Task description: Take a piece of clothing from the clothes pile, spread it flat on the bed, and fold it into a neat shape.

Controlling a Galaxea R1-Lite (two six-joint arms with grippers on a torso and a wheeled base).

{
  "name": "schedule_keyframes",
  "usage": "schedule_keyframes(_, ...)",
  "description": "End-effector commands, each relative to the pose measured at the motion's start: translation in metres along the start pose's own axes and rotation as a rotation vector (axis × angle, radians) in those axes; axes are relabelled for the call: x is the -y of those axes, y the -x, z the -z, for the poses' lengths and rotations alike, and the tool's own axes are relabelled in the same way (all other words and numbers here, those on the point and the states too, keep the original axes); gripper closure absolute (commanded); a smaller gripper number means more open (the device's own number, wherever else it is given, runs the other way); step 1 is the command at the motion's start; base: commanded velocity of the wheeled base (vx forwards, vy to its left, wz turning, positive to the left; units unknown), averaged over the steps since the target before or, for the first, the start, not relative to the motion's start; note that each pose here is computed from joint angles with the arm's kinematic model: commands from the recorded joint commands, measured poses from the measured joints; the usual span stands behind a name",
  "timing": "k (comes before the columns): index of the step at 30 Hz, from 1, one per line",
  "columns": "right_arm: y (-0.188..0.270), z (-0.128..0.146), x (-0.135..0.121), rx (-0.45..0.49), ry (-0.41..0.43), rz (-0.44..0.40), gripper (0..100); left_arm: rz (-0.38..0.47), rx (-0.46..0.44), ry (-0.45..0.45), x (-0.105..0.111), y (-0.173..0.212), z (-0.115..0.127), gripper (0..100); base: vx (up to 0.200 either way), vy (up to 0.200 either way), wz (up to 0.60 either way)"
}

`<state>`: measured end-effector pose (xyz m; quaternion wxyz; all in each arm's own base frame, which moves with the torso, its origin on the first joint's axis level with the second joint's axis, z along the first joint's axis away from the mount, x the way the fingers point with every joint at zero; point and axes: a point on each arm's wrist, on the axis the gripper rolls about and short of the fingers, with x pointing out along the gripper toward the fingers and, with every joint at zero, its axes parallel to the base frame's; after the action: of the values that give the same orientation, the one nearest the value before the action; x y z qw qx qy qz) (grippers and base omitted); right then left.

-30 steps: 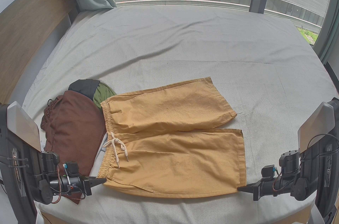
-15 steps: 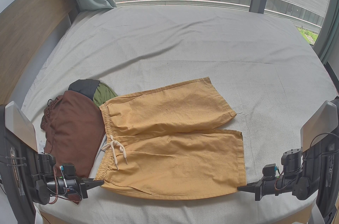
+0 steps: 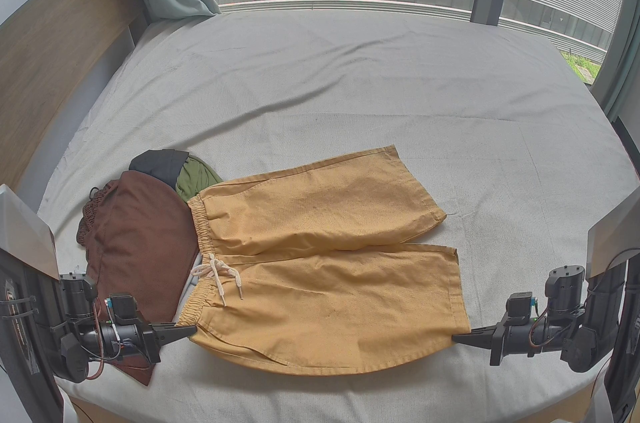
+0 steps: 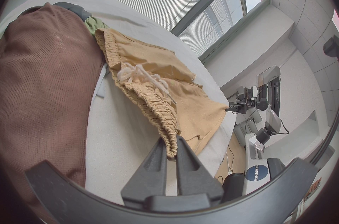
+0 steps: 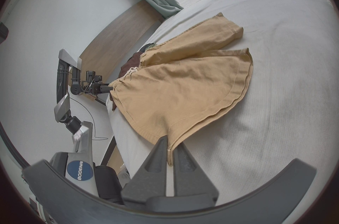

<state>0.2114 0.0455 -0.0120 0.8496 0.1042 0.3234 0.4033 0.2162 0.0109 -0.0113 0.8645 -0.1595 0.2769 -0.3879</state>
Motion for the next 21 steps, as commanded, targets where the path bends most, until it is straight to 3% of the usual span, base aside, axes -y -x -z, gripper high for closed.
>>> schedule_keyframes(1, 0.004, -0.015, -0.004, 0.061, 0.032, -0.005, 100, 0.008, 0.045, -0.04, 0.004, 0.0, -0.015, 100, 0.0, 0.0, 0.0)
schedule_keyframes(10, 0.007, -0.04, -0.009, 0.165, 0.024, -0.019, 100, 0.042, 0.106, -0.021, 0.013, -0.003, -0.04, 100, 0.0, 0.0, 0.0)
schedule_keyframes(21, 0.022, -0.058, -0.023, 0.244, 0.041, -0.05, 100, 0.036, 0.136, -0.014, 0.011, -0.006, -0.051, 100, 0.0, 0.0, 0.0)
